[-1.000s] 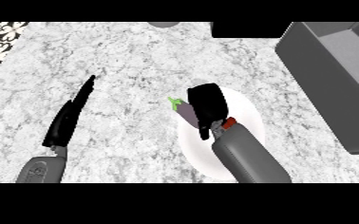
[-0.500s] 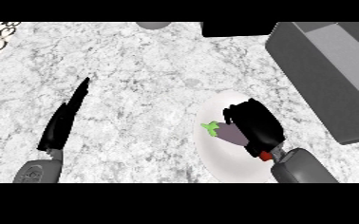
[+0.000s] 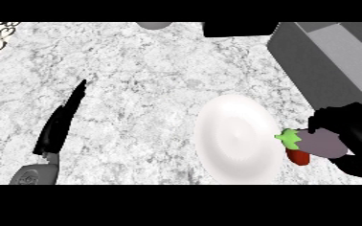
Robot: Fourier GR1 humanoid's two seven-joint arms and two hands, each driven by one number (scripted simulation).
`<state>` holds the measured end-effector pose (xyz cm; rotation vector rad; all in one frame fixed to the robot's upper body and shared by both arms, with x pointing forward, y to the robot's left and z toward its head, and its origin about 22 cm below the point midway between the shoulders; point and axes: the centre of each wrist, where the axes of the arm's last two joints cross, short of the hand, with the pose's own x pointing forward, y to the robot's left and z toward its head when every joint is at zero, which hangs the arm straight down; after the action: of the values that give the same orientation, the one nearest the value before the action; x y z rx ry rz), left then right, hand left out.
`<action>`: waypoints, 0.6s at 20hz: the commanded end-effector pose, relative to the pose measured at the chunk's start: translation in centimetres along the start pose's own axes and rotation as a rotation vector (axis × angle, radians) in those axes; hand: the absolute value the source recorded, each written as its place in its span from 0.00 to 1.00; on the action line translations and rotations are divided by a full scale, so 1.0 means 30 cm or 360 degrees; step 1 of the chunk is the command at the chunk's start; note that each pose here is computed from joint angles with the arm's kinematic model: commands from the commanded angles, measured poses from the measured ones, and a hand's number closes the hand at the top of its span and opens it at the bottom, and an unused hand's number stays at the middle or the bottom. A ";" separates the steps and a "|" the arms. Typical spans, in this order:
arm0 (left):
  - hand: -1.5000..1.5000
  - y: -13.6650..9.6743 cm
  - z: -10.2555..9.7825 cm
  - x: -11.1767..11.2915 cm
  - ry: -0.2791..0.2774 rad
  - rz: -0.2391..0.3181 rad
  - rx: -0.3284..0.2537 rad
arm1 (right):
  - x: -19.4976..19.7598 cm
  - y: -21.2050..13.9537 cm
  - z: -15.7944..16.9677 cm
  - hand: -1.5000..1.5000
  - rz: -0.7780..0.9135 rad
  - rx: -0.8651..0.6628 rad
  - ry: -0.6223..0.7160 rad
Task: Pick the eggplant from the plate and place it in the cardboard box
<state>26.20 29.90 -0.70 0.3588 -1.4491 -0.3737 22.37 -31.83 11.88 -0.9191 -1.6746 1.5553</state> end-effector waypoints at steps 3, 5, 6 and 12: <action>0.50 -0.027 0.015 0.021 -0.0016 0.0015 -0.0025 | -0.080 -0.248 0.147 1.00 0.0041 -0.0260 0.0184; 0.50 -0.085 0.018 0.031 -0.0019 0.0017 -0.0031 | -0.170 -0.295 0.193 1.00 0.0029 -0.0320 0.0296; 0.50 0.005 -0.002 0.013 -0.0035 -0.0021 -0.0021 | -0.120 -0.311 0.200 1.00 -0.0014 -0.0336 0.0332; 0.50 -0.007 -0.052 0.048 -0.0028 -0.0009 -0.0051 | -0.288 -0.470 0.310 1.00 -0.0125 -0.0461 0.0583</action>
<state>26.81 29.31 -0.60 0.3420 -1.4590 -0.3969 19.25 -42.07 22.51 -1.1750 -1.6686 1.1600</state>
